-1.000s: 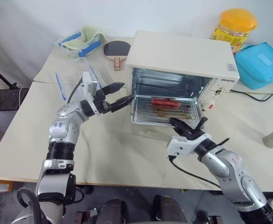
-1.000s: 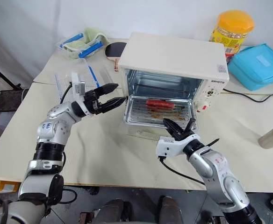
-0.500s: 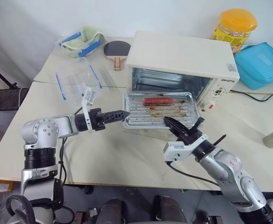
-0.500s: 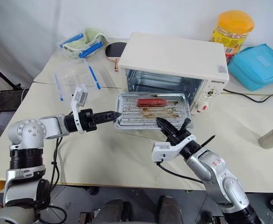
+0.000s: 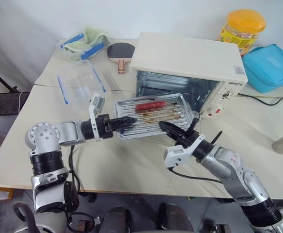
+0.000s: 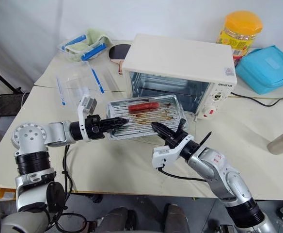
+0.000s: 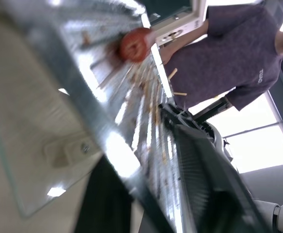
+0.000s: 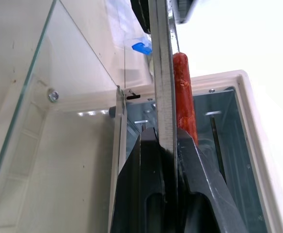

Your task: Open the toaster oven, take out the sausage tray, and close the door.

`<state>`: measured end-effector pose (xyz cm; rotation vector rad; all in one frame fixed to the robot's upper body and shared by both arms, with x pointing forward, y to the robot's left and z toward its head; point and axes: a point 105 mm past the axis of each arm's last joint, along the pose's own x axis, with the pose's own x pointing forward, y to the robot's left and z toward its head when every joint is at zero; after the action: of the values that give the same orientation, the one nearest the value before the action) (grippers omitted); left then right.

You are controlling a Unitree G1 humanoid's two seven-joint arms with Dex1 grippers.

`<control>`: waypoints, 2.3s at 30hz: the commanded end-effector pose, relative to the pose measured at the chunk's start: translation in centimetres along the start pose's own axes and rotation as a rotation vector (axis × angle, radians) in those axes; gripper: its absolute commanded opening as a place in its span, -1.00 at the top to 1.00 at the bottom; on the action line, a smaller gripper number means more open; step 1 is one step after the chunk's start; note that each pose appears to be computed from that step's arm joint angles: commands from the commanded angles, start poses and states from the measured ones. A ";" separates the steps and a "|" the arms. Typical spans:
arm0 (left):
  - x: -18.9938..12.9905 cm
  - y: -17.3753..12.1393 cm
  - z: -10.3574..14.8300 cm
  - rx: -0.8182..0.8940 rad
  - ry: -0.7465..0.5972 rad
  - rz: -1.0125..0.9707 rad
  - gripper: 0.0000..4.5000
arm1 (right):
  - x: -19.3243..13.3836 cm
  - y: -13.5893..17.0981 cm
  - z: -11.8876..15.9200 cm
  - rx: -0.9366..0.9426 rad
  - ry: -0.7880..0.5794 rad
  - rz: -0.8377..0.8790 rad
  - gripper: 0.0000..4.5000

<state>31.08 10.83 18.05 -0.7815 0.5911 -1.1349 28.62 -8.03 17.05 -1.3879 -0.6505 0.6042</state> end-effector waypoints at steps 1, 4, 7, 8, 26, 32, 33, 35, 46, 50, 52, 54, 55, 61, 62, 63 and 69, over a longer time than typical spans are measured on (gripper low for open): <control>-0.1 -0.6 0.1 -0.045 -0.038 -0.067 0.95 | 0.0 -0.6 0.8 0.053 -0.048 -0.006 0.99; -0.4 -0.4 0.1 -0.082 -0.055 -0.073 1.00 | -0.3 -0.7 1.0 0.127 -0.056 -0.011 0.72; -1.0 0.4 0.2 -0.160 -0.099 -0.069 1.00 | -0.8 -0.8 0.7 0.174 -0.057 0.000 0.29; -1.1 0.4 0.2 -0.174 -0.107 -0.069 1.00 | -0.9 -0.8 0.7 0.174 -0.059 0.006 0.10; -10.5 0.7 -4.1 -0.303 -0.417 -0.008 1.00 | -11.3 -0.5 -10.0 0.649 0.190 0.028 0.98; -13.7 1.2 -5.8 -0.328 -0.632 0.035 1.00 | -13.8 3.2 -11.2 1.043 0.240 0.141 0.98; -14.2 1.2 -6.1 -0.332 -0.679 0.049 1.00 | -13.9 4.1 -11.2 1.103 0.249 0.173 0.98; -14.7 1.3 -6.8 -0.340 -0.746 0.074 1.00 | -14.0 5.5 -10.8 1.198 0.243 0.250 0.98; -15.2 0.9 -6.8 -0.345 -1.006 0.126 1.00 | -9.9 5.5 -10.5 1.338 0.097 0.296 0.98; -15.2 0.9 -6.7 -0.351 -1.040 0.137 1.00 | -9.0 4.0 -10.0 1.351 0.023 0.256 0.98; -15.3 0.8 -6.6 -0.344 -1.036 0.137 1.00 | -8.7 1.7 -9.4 1.372 -0.044 0.198 0.98; -15.3 0.8 -6.6 -0.342 -1.030 0.140 1.00 | -8.8 -0.4 -9.2 1.377 -0.084 0.127 0.98; -15.3 0.8 -6.7 -0.339 -1.018 0.138 1.00 | -8.8 -1.5 -9.2 1.377 -0.096 0.083 0.98; -14.1 1.0 -7.3 -0.353 -0.896 0.127 1.00 | -8.1 -7.1 -8.6 1.377 -0.227 -0.148 0.98; -13.9 1.1 -7.3 -0.357 -0.883 0.119 1.00 | -8.2 -7.7 -8.4 1.366 -0.253 -0.168 0.98; -13.8 1.2 -7.2 -0.358 -0.875 0.113 1.00 | -8.3 -8.0 -8.3 1.358 -0.268 -0.179 0.98; -11.9 1.4 -6.7 -0.358 -0.655 0.050 1.00 | -10.8 -5.5 -6.8 1.312 -0.227 -0.018 0.91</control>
<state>23.09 21.61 12.45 -1.3683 0.2312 -0.5706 27.46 -20.82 20.70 -0.0050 -0.2615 0.9020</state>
